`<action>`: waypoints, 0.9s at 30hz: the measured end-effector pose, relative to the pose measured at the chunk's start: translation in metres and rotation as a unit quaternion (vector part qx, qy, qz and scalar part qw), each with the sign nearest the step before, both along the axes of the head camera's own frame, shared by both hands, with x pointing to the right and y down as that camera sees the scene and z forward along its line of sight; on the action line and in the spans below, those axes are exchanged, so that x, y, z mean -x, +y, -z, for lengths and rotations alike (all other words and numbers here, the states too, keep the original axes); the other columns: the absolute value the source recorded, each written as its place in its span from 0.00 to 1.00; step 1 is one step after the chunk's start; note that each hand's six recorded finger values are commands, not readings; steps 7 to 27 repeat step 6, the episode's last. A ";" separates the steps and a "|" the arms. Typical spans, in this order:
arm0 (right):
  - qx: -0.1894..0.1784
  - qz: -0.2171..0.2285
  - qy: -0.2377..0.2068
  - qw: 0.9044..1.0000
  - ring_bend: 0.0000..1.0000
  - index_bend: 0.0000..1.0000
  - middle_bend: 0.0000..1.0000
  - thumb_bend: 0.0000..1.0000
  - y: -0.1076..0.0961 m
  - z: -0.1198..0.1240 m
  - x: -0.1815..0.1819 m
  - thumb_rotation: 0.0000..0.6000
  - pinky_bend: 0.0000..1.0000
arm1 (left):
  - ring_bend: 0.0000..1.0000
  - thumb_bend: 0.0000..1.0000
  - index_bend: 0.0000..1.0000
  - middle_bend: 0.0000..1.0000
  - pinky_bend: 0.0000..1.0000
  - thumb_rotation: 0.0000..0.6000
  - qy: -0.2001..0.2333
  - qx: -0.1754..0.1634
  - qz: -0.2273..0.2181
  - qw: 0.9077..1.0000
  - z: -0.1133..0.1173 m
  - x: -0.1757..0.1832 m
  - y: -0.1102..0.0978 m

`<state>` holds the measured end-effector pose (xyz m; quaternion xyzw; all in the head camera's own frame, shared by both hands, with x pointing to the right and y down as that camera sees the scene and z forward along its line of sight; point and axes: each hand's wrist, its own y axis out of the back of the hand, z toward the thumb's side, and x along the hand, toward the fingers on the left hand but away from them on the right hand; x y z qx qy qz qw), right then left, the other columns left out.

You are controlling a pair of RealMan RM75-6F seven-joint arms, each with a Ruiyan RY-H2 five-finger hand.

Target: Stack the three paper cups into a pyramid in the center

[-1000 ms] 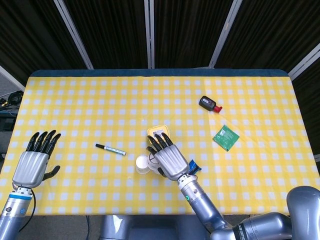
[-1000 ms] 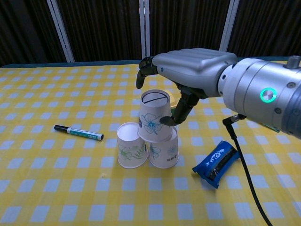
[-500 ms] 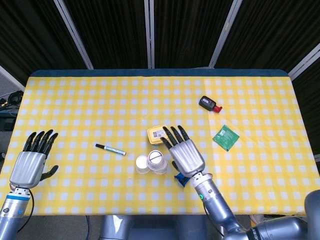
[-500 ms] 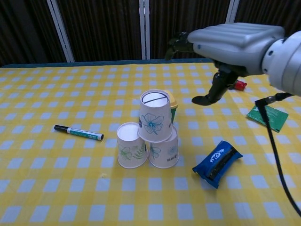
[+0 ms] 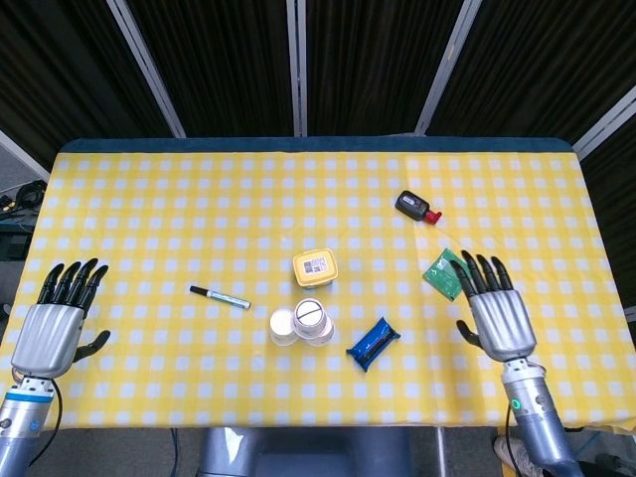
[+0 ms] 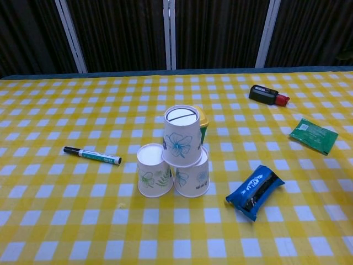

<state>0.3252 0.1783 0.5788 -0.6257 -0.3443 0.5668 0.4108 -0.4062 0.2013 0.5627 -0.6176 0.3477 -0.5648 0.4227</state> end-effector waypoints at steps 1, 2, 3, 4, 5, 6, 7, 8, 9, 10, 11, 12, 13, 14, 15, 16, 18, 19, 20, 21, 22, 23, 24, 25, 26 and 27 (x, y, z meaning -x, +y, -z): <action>0.000 -0.009 0.000 1.000 0.00 0.06 0.00 0.16 0.004 0.000 -0.010 1.00 0.00 | 0.00 0.21 0.00 0.00 0.00 1.00 -0.001 0.000 0.001 1.000 -0.001 0.001 0.000; -0.001 -0.020 -0.001 1.000 0.00 0.06 0.00 0.16 0.009 0.000 -0.022 1.00 0.00 | 0.00 0.21 0.00 0.00 0.00 1.00 -0.002 0.000 0.002 1.000 -0.001 0.002 0.001; -0.003 -0.027 -0.003 1.000 0.00 0.06 0.00 0.16 0.013 0.000 -0.030 1.00 0.00 | 0.00 0.21 0.00 0.00 0.00 1.00 -0.002 -0.001 0.004 1.000 -0.002 0.003 0.001; -0.005 -0.034 -0.006 0.999 0.00 0.06 0.00 0.16 0.017 0.001 -0.038 1.00 0.00 | 0.00 0.21 0.00 0.00 0.00 1.00 -0.001 -0.002 0.005 1.000 -0.002 0.004 0.001; -0.007 -0.041 -0.009 0.999 0.00 0.06 0.00 0.16 0.023 0.002 -0.048 1.00 0.00 | 0.00 0.21 0.00 0.00 0.00 1.00 0.000 -0.003 0.008 1.000 -0.002 0.005 0.001; -0.008 -0.045 -0.012 0.999 0.00 0.06 0.00 0.16 0.028 0.003 -0.053 1.00 0.00 | 0.00 0.21 0.00 0.00 0.00 1.00 0.001 -0.003 0.008 1.000 -0.002 0.005 0.001; -0.008 -0.045 -0.012 0.999 0.00 0.06 0.00 0.16 0.028 0.003 -0.053 1.00 0.00 | 0.00 0.21 0.00 0.00 0.00 1.00 0.001 -0.003 0.008 1.000 -0.002 0.005 0.001; -0.008 -0.045 -0.012 0.999 0.00 0.06 0.00 0.16 0.028 0.003 -0.053 1.00 0.00 | 0.00 0.21 0.00 0.00 0.00 1.00 0.001 -0.003 0.008 1.000 -0.002 0.005 0.001; -0.008 -0.045 -0.012 0.999 0.00 0.06 0.00 0.16 0.028 0.003 -0.053 1.00 0.00 | 0.00 0.21 0.00 0.00 0.00 1.00 0.001 -0.003 0.008 1.000 -0.002 0.005 0.001; -0.008 -0.045 -0.012 0.999 0.00 0.06 0.00 0.16 0.028 0.003 -0.053 1.00 0.00 | 0.00 0.21 0.00 0.00 0.00 1.00 0.001 -0.003 0.008 1.000 -0.002 0.005 0.001; -0.008 -0.045 -0.012 0.999 0.00 0.06 0.00 0.16 0.028 0.003 -0.053 1.00 0.00 | 0.00 0.21 0.00 0.00 0.00 1.00 0.001 -0.003 0.008 1.000 -0.002 0.005 0.001; -0.008 -0.045 -0.012 0.999 0.00 0.06 0.00 0.16 0.028 0.003 -0.053 1.00 0.00 | 0.00 0.21 0.00 0.00 0.00 1.00 0.001 -0.003 0.008 1.000 -0.002 0.005 0.001; -0.008 -0.045 -0.012 0.999 0.00 0.06 0.00 0.16 0.028 0.003 -0.053 1.00 0.00 | 0.00 0.21 0.00 0.00 0.00 1.00 0.001 -0.003 0.008 1.000 -0.002 0.005 0.001; -0.008 -0.045 -0.012 0.999 0.00 0.06 0.00 0.16 0.028 0.003 -0.053 1.00 0.00 | 0.00 0.21 0.00 0.00 0.00 1.00 0.001 -0.003 0.008 1.000 -0.002 0.005 0.001; -0.008 -0.045 -0.012 0.999 0.00 0.06 0.00 0.16 0.028 0.003 -0.053 1.00 0.00 | 0.00 0.21 0.00 0.00 0.00 1.00 0.001 -0.003 0.008 1.000 -0.002 0.005 0.001; -0.008 -0.045 -0.012 0.999 0.00 0.06 0.00 0.16 0.028 0.003 -0.053 1.00 0.00 | 0.00 0.21 0.00 0.00 0.00 1.00 0.001 -0.003 0.008 1.000 -0.002 0.005 0.001; -0.008 -0.045 -0.012 0.999 0.00 0.06 0.00 0.16 0.028 0.003 -0.053 1.00 0.00 | 0.00 0.21 0.00 0.00 0.00 1.00 0.001 -0.003 0.008 1.000 -0.002 0.005 0.001; -0.008 -0.045 -0.012 0.999 0.00 0.06 0.00 0.16 0.028 0.003 -0.053 1.00 0.00 | 0.00 0.21 0.00 0.00 0.00 1.00 0.001 -0.003 0.008 1.000 -0.002 0.005 0.001; -0.008 -0.045 -0.012 0.999 0.00 0.06 0.00 0.16 0.028 0.003 -0.053 1.00 0.00 | 0.00 0.21 0.00 0.00 0.00 1.00 0.001 -0.003 0.008 1.000 -0.002 0.005 0.001; -0.008 -0.045 -0.012 0.999 0.00 0.06 0.00 0.16 0.028 0.003 -0.053 1.00 0.00 | 0.00 0.21 0.00 0.00 0.00 1.00 0.001 -0.003 0.008 1.000 -0.002 0.005 0.001; -0.008 -0.045 -0.012 0.999 0.00 0.06 0.00 0.16 0.028 0.003 -0.053 1.00 0.00 | 0.00 0.21 0.00 0.00 0.00 1.00 0.001 -0.003 0.008 1.000 -0.002 0.005 0.001; -0.008 -0.045 -0.012 0.999 0.00 0.06 0.00 0.16 0.028 0.003 -0.053 1.00 0.00 | 0.00 0.21 0.00 0.00 0.00 1.00 0.001 -0.003 0.008 1.000 -0.002 0.005 0.001; -0.008 -0.045 -0.012 0.999 0.00 0.06 0.00 0.16 0.028 0.003 -0.053 1.00 0.00 | 0.00 0.21 0.00 0.00 0.00 1.00 0.001 -0.003 0.008 1.000 -0.002 0.005 0.001; -0.008 -0.045 -0.012 0.999 0.00 0.06 0.00 0.16 0.028 0.003 -0.053 1.00 0.00 | 0.00 0.21 0.00 0.00 0.00 1.00 0.001 -0.003 0.008 1.000 -0.002 0.005 0.001; -0.008 -0.045 -0.012 0.999 0.00 0.06 0.00 0.16 0.028 0.003 -0.053 1.00 0.00 | 0.00 0.21 0.00 0.00 0.00 1.00 0.001 -0.003 0.008 1.000 -0.002 0.005 0.001; -0.008 -0.045 -0.012 0.999 0.00 0.06 0.00 0.16 0.028 0.003 -0.053 1.00 0.00 | 0.00 0.21 0.00 0.00 0.00 1.00 0.001 -0.003 0.008 1.000 -0.002 0.005 0.001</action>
